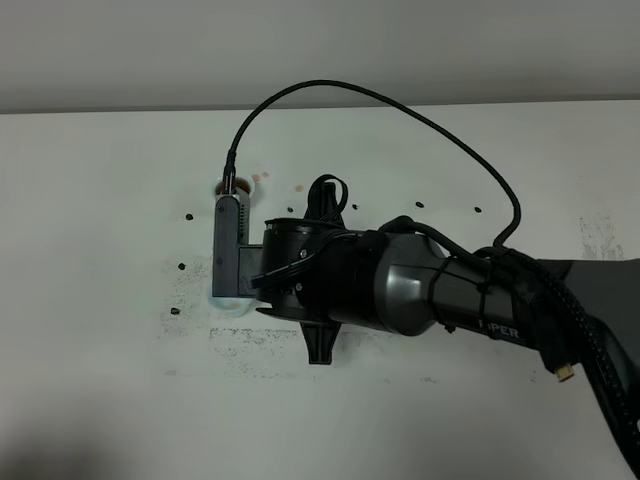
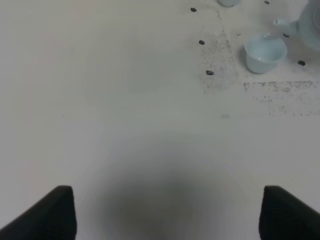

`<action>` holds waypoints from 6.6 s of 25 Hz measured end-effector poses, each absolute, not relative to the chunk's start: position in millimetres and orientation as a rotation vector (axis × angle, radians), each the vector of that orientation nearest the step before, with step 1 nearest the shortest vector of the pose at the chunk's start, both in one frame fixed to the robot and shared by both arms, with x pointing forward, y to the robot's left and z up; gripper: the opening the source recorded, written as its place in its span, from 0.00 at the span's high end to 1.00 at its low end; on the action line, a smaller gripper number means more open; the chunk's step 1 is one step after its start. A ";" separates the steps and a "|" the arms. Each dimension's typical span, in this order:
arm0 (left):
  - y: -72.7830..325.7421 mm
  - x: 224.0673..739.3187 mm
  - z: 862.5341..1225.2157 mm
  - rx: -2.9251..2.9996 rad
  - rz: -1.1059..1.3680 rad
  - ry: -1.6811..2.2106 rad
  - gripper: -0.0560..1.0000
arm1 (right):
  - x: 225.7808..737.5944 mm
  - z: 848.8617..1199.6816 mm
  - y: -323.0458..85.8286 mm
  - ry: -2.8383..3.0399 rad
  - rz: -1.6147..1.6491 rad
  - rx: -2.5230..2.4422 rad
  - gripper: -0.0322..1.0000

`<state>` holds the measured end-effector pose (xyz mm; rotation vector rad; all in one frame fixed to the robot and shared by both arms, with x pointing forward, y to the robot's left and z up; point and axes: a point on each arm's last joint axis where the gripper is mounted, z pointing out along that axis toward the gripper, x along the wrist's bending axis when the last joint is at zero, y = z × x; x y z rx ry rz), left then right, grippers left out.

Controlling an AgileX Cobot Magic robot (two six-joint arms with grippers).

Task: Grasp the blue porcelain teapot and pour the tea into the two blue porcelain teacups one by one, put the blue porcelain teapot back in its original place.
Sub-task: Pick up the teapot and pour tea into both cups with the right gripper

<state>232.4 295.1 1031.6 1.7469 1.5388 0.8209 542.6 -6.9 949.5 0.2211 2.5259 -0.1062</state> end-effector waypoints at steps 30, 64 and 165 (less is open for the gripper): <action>295.1 232.4 1031.6 1.747 0.821 1.539 0.24 | 545.9 954.9 -7.7 2.414 -0.309 -0.116 0.89; 295.1 232.4 1031.6 1.747 0.821 1.539 0.24 | 558.9 958.9 -1.5 2.228 -0.345 -0.321 0.89; 295.1 232.4 1031.6 1.747 0.821 1.539 0.24 | 558.8 963.9 -0.7 2.143 -0.480 -0.501 0.89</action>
